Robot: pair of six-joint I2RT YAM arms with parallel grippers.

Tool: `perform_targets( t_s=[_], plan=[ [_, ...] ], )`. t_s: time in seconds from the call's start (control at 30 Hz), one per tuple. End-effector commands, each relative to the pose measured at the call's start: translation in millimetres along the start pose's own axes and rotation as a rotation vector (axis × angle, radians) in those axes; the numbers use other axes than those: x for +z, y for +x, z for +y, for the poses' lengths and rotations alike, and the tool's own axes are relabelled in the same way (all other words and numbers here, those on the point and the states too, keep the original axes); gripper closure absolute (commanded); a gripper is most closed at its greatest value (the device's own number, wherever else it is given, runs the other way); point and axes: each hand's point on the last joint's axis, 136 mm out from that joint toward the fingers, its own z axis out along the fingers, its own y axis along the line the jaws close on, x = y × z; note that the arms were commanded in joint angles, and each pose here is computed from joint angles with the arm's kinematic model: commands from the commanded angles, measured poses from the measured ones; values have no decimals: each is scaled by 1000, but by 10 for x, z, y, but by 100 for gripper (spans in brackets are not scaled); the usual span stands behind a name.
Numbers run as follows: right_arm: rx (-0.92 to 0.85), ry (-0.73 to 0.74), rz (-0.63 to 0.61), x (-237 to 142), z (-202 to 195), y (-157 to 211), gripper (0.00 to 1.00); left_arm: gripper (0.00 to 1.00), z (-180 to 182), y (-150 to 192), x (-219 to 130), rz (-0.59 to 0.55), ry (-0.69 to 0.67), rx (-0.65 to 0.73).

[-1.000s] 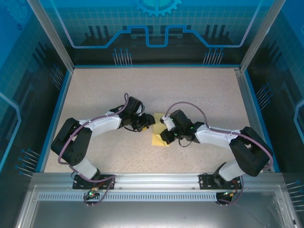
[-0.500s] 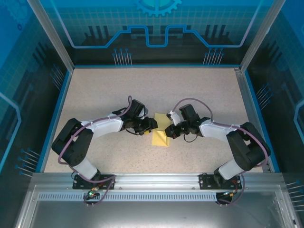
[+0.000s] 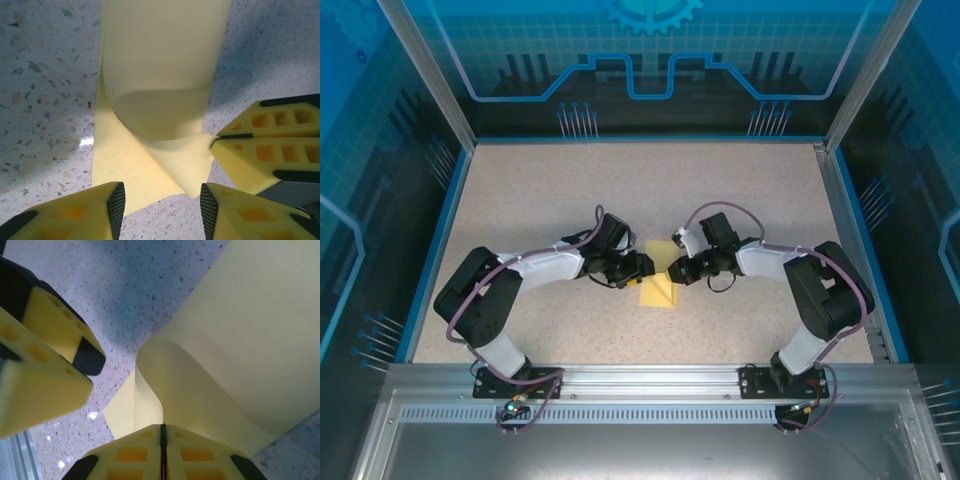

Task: Fold a paper plane with a square sheet of paper (pick it up from the middle)
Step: Fold the triangle a second time at the center of the table.

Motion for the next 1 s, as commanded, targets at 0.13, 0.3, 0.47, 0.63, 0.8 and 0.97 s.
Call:
perform_targets(
  t_s=[0.13, 0.3, 0.47, 0.63, 0.8, 0.97],
  plan=[
    [31, -17, 21, -3, -126, -39, 89, 58, -24, 83, 91, 41, 7, 12],
    [42, 0, 35, 11, -176, -2, 89, 61, -70, 79, 117, 49, 14, 21],
    [67, 16, 53, 5, -199, 67, 88, 62, -114, 99, 150, 64, 20, 31],
    [64, 34, 48, -1, -226, 52, 88, 62, -147, 96, 164, 65, 21, 41],
    [75, 79, 56, -11, -294, 0, 87, 63, -181, 99, 168, 69, 25, 48],
    [81, 94, 75, 27, -326, 24, 86, 64, -204, 81, 167, 63, 27, 47]
  ],
)
